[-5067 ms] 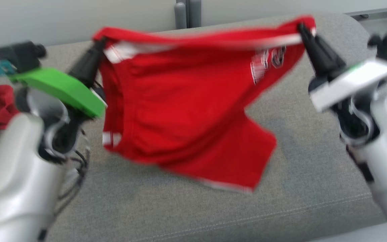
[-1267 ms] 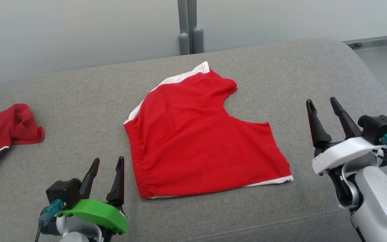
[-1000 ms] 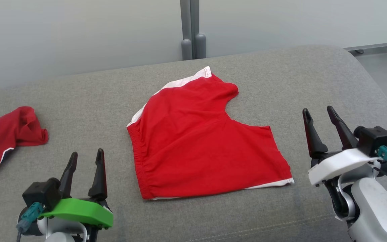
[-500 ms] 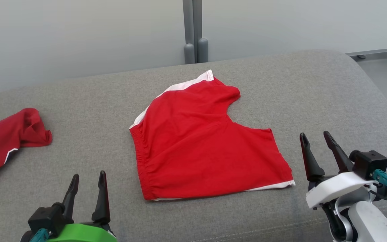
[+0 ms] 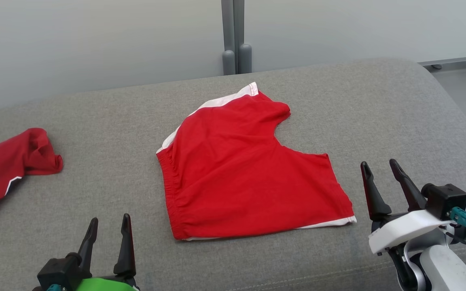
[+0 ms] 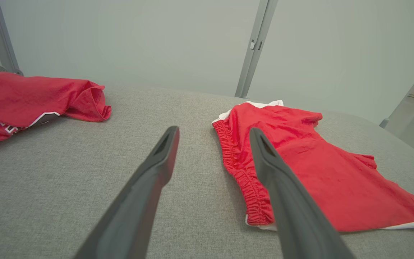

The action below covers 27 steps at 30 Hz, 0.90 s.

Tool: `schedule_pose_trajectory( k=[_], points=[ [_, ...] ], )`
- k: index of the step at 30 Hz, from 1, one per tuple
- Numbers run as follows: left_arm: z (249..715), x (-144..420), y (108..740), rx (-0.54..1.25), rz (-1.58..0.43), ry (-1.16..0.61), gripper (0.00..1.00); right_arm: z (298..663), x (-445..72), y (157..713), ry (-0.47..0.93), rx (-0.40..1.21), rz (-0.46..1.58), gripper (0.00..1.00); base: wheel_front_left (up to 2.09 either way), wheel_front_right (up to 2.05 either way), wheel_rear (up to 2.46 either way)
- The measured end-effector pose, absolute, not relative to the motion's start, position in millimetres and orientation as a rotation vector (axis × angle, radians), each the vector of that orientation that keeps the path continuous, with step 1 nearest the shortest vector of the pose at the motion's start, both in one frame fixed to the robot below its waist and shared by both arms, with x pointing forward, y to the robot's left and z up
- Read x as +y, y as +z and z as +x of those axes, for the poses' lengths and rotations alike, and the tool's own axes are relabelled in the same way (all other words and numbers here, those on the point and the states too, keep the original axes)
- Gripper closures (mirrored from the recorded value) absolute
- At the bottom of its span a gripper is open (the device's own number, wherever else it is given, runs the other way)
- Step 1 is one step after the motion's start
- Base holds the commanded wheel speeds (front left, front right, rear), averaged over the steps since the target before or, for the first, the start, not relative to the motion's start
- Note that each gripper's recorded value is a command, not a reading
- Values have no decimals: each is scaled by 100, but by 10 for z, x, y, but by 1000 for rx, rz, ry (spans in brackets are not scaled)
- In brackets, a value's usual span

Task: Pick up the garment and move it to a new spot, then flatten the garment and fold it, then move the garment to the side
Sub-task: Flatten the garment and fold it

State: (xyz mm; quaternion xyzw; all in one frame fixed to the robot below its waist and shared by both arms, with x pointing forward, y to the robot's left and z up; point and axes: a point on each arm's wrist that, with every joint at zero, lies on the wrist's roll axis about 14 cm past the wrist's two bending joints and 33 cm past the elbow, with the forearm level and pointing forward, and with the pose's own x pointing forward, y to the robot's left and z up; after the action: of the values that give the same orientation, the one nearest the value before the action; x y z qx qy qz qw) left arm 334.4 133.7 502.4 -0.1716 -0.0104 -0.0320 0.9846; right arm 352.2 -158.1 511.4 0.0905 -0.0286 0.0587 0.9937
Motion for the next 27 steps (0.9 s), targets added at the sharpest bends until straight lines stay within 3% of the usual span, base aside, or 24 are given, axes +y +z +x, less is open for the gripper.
schedule_pose_trajectory(
  k=[12, 27],
  points=[
    [3317, 1275, 4963, -2, -320, -80, 0, 3502, -1579, 5065, 116, -43, 183, 0, 0, 0, 0],
    [3135, 627, 4198, 281, -171, -352, 0, 3536, -1630, 4913, 103, 4, 189, 0, 0, 0, 0]
  ],
)
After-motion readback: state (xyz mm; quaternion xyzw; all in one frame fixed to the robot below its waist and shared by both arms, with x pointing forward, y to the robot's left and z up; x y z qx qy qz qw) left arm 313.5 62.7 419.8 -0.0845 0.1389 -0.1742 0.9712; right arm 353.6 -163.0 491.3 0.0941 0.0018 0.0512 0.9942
